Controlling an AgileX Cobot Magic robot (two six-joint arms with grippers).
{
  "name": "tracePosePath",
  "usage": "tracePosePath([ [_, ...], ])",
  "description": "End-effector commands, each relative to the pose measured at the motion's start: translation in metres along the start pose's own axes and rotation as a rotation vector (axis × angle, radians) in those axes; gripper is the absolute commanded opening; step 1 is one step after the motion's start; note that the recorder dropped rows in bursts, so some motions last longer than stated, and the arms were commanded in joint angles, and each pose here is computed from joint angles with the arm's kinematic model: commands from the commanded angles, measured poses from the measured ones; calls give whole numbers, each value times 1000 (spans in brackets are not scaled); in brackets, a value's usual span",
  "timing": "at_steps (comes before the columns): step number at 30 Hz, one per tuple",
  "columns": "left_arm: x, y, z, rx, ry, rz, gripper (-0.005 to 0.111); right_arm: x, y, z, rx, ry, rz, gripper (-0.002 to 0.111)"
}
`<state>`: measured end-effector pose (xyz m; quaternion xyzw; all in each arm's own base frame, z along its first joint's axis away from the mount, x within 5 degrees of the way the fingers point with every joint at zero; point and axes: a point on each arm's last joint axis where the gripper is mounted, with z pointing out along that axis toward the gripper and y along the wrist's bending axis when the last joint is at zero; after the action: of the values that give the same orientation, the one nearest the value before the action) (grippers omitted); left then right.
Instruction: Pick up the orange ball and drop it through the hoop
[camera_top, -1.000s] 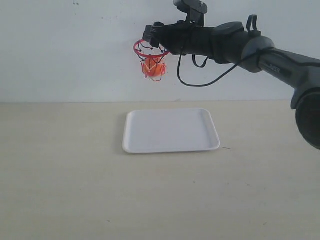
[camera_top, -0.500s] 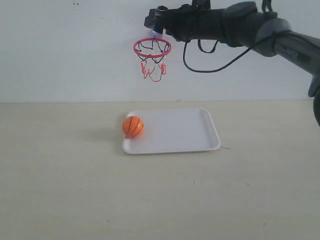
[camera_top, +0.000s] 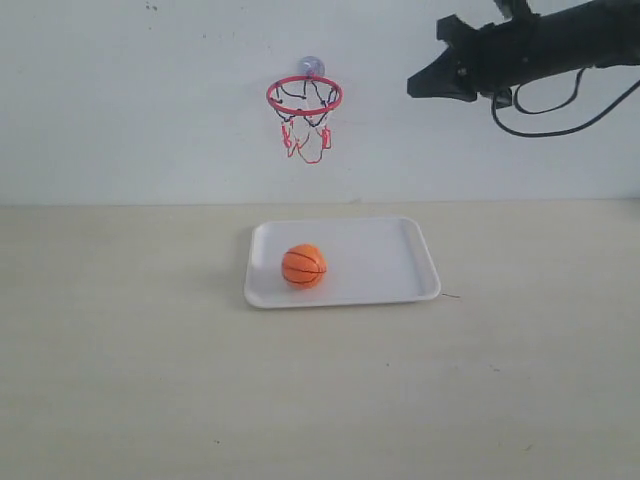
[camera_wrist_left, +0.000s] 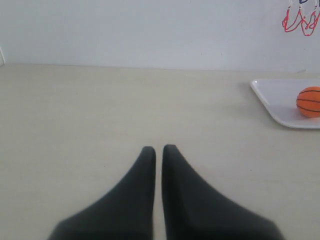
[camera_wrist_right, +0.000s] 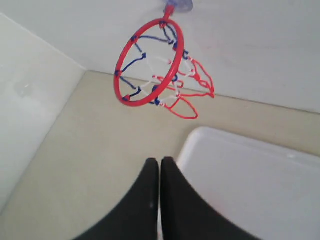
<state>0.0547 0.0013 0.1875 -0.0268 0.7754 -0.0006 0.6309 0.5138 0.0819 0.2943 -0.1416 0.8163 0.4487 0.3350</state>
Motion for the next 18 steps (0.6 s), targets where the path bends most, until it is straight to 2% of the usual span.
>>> tracePosePath([
  [1, 1, 0, 0, 3, -2, -6, 4, -3, 0, -21, -43, 13, 47, 0],
  [3, 1, 0, 0, 3, -2, -6, 4, -2, 2, -23, -28, 25, 97, 0],
  [12, 1, 0, 0, 3, -2, -6, 4, 8, 37, -49, 5, 60, 41, 0],
  [18, 1, 0, 0, 3, -2, -6, 4, 39, 71, -74, 18, 113, 61, 0],
])
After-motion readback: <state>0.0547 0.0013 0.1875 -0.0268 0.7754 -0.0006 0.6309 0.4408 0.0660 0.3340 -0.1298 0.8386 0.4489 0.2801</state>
